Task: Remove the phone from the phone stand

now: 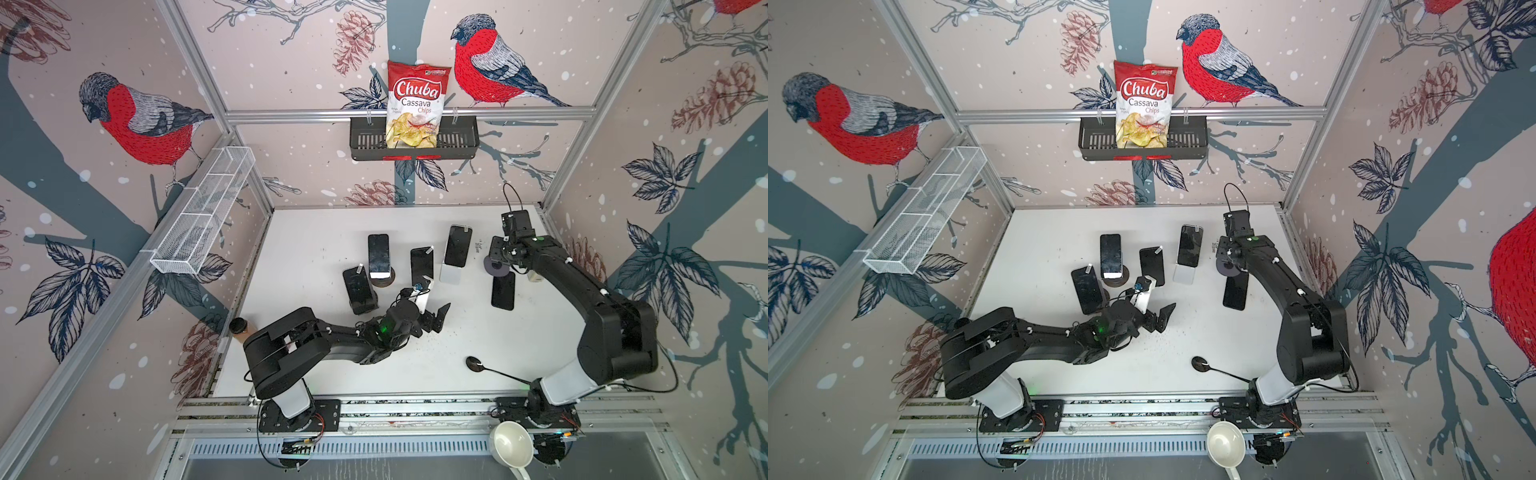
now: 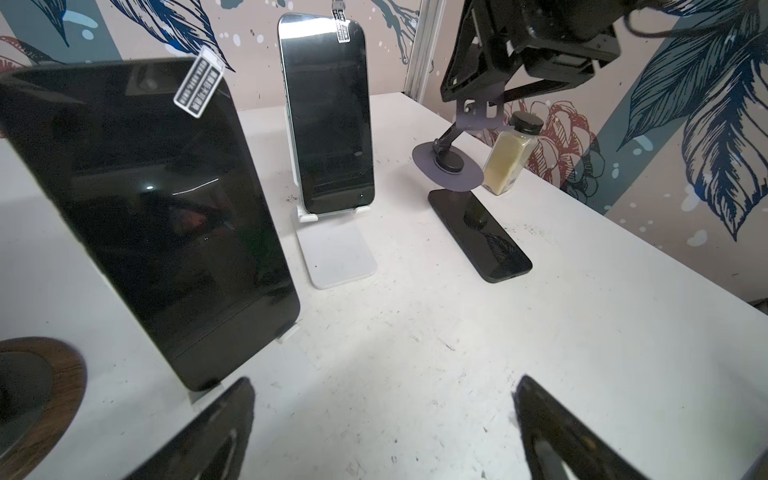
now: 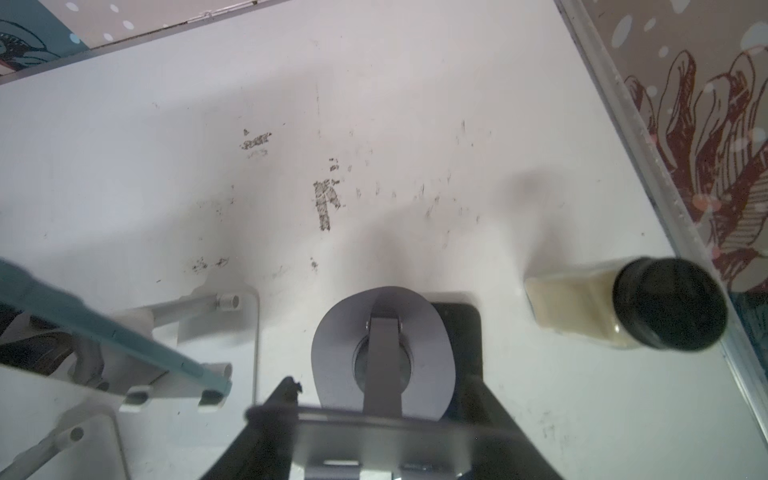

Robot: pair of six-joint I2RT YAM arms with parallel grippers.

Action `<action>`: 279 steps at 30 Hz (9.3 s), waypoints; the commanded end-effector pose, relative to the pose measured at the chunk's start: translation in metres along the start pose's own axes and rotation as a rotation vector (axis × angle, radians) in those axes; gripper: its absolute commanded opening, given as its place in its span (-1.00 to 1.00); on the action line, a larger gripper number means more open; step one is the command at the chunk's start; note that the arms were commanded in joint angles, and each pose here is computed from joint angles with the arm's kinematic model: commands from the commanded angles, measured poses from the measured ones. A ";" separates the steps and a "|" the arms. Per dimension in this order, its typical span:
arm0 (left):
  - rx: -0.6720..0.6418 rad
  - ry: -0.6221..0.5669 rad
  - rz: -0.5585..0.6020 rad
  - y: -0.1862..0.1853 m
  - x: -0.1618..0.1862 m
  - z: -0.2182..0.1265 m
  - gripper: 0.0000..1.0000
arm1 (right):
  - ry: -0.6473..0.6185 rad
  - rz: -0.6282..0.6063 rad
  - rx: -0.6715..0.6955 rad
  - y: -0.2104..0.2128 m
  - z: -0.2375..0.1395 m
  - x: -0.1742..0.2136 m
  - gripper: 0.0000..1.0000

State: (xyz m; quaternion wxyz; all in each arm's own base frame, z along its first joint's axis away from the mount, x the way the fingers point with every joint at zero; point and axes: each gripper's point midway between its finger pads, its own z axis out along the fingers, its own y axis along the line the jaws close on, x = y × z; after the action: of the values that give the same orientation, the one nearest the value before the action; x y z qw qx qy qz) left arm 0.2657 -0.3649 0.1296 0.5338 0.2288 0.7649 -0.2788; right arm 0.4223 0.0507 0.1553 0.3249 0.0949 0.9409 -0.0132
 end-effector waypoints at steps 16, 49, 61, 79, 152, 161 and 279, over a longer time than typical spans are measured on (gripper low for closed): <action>-0.024 -0.078 -0.030 0.006 -0.015 -0.002 0.93 | -0.040 0.053 -0.027 -0.015 0.068 -0.060 0.02; -0.058 -0.091 -0.009 0.011 -0.021 -0.001 0.93 | -0.029 0.001 0.069 -0.020 0.107 -0.057 0.82; -0.068 -0.077 -0.017 0.013 -0.021 -0.003 0.93 | -0.110 0.000 0.045 -0.016 0.061 -0.076 0.99; -0.116 0.025 -0.077 0.022 -0.007 -0.008 0.93 | -0.149 -0.037 -0.190 0.052 -0.040 0.000 0.99; 0.050 -0.234 0.013 0.002 -0.026 -0.020 0.93 | -0.075 -0.097 -0.273 0.125 0.026 0.064 0.98; 0.057 -0.252 0.001 0.002 -0.028 -0.023 0.93 | -0.063 -0.088 -0.256 0.130 0.036 0.063 0.99; 0.029 -0.220 0.034 0.012 -0.013 -0.025 0.93 | -0.338 0.038 -0.159 0.126 0.017 0.025 0.99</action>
State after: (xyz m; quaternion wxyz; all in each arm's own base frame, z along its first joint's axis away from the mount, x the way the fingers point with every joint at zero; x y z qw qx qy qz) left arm 0.2594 -0.3389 0.1420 0.6095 0.2183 0.7000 -0.3013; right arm 0.4324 0.1775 0.1238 0.4692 0.0745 0.8785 0.0506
